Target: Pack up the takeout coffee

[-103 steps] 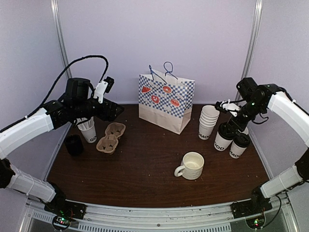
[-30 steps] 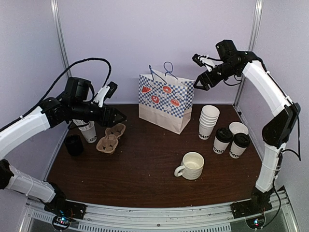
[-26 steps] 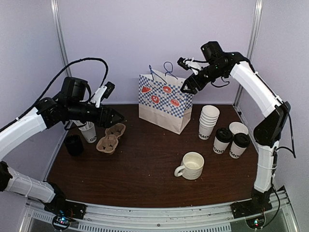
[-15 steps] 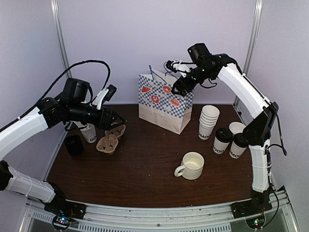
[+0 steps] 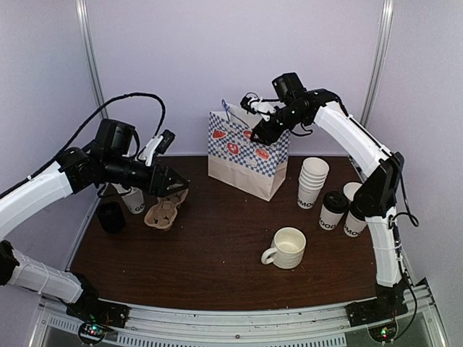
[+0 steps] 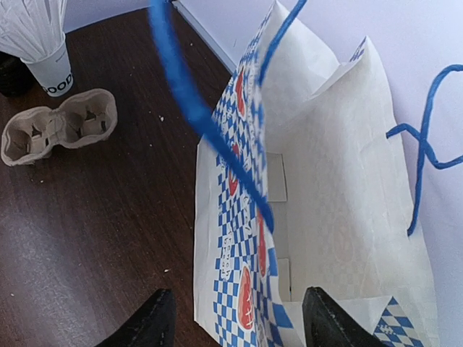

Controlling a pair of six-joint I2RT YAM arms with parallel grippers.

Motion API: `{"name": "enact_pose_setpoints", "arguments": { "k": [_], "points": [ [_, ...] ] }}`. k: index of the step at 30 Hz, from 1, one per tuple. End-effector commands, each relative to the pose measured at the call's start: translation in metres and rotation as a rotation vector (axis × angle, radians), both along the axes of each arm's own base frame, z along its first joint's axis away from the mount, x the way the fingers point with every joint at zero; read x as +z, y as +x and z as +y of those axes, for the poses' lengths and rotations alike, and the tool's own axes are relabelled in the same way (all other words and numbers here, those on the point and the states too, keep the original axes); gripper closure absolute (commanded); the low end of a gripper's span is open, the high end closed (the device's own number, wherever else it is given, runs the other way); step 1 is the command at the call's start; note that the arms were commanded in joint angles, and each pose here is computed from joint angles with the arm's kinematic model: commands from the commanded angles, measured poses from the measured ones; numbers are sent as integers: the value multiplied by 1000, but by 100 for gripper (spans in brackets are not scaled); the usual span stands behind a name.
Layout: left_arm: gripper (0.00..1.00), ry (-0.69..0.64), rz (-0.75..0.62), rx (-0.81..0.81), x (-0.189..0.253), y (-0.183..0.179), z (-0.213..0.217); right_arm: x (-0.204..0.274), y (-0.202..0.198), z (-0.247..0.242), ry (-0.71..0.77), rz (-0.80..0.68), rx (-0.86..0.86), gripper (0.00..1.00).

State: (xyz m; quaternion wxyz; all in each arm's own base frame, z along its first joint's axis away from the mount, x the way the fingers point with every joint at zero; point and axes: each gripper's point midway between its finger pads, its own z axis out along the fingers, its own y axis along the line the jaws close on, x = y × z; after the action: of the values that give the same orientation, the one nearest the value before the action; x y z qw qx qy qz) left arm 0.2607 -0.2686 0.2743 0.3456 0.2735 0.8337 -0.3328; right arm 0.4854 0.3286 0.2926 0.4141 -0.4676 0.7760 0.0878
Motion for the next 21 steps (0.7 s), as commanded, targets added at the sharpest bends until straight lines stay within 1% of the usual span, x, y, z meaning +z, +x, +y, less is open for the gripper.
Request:
{"name": "enact_pose_setpoints", "arguments": {
  "k": [1, 6, 9, 12, 18, 21],
  "points": [
    [35, -47, -32, 10, 12, -5, 2, 12, 0, 7, 11, -46, 18, 43],
    [35, -55, -31, 20, 12, -8, 5, 11, -9, 10, 1, -35, 41, 62],
    [35, -62, -37, 24, 15, -8, 6, 15, -17, 15, -8, -44, 62, 75],
    [35, -66, -45, 28, 18, -8, 7, 19, -26, 20, -25, -64, 79, 78],
    [35, -78, -64, 39, 26, -12, 12, 22, -53, 36, -56, -68, 144, 100],
    [35, -71, -84, 56, 33, -14, 18, 24, -80, 46, -56, -47, 222, 100]
  ]
}}
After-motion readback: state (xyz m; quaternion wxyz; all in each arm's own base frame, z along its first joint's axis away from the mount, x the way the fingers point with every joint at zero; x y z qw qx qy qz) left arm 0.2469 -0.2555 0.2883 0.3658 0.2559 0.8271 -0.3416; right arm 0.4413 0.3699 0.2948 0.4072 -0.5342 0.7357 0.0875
